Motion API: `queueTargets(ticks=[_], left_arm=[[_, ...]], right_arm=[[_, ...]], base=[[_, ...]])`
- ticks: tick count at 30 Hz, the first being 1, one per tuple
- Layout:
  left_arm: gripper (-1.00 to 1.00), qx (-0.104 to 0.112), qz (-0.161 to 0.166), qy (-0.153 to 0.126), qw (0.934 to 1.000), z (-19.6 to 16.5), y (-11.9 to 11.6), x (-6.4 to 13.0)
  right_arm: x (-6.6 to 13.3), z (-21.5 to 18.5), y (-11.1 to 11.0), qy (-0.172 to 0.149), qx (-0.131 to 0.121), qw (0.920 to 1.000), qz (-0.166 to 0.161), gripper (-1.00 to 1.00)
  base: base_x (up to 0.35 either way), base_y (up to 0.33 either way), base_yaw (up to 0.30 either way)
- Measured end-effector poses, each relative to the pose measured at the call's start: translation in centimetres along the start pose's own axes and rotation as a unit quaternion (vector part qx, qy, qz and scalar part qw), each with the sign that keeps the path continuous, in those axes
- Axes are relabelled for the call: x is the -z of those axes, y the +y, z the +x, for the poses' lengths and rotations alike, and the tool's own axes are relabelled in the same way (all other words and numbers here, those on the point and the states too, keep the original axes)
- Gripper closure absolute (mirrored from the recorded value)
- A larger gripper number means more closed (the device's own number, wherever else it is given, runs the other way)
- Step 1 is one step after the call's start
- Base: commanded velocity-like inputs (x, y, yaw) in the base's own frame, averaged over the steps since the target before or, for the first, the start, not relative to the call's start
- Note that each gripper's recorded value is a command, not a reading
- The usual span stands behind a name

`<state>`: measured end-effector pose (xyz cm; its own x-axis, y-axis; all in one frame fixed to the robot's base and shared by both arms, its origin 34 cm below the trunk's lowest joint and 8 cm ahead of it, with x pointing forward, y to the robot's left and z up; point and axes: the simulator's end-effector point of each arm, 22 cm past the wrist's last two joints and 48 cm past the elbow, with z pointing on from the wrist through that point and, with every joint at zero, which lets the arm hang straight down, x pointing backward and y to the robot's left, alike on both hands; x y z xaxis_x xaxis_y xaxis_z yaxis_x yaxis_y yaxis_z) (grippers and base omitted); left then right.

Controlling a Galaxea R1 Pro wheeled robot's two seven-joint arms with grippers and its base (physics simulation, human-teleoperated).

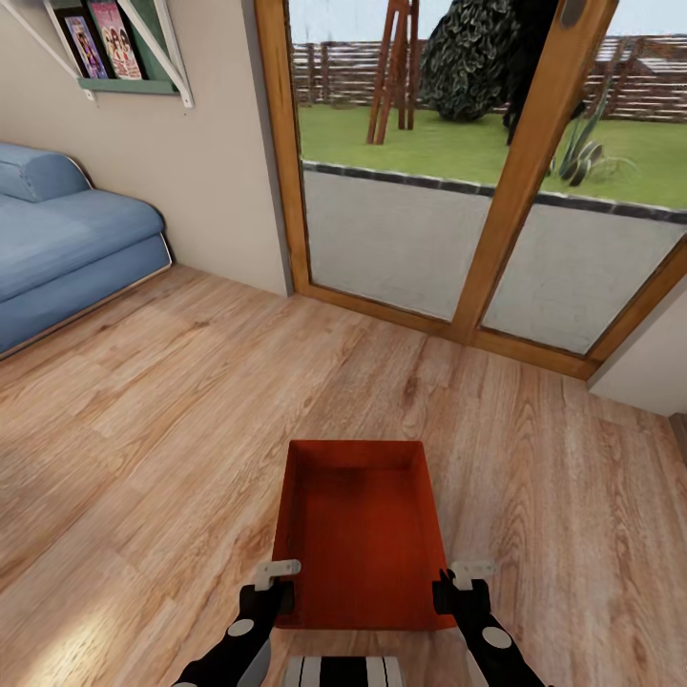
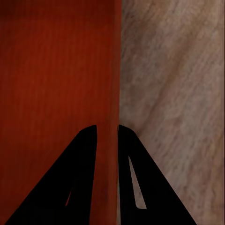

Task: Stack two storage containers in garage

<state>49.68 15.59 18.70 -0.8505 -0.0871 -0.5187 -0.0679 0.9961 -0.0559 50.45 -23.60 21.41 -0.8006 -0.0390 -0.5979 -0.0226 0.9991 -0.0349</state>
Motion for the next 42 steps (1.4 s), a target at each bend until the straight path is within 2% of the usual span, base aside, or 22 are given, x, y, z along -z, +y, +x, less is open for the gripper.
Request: queueTargets(ticks=[24,42], left_arm=[[1.0,0.0,0.0,0.001,1.0,-3.9,-0.4,3.9],[1.0,-0.001,0.001,-0.012,0.9999,-7.9,-0.8,7.2]], right_arm=[[3.5,-4.2,-0.2,0.0,0.0,1.0,0.0,1.0],[6.4,-8.5,-0.4,-0.012,0.0,0.9999,0.0,1.0]], base=[[0.0,0.0,0.0],[0.0,0.0,0.0]])
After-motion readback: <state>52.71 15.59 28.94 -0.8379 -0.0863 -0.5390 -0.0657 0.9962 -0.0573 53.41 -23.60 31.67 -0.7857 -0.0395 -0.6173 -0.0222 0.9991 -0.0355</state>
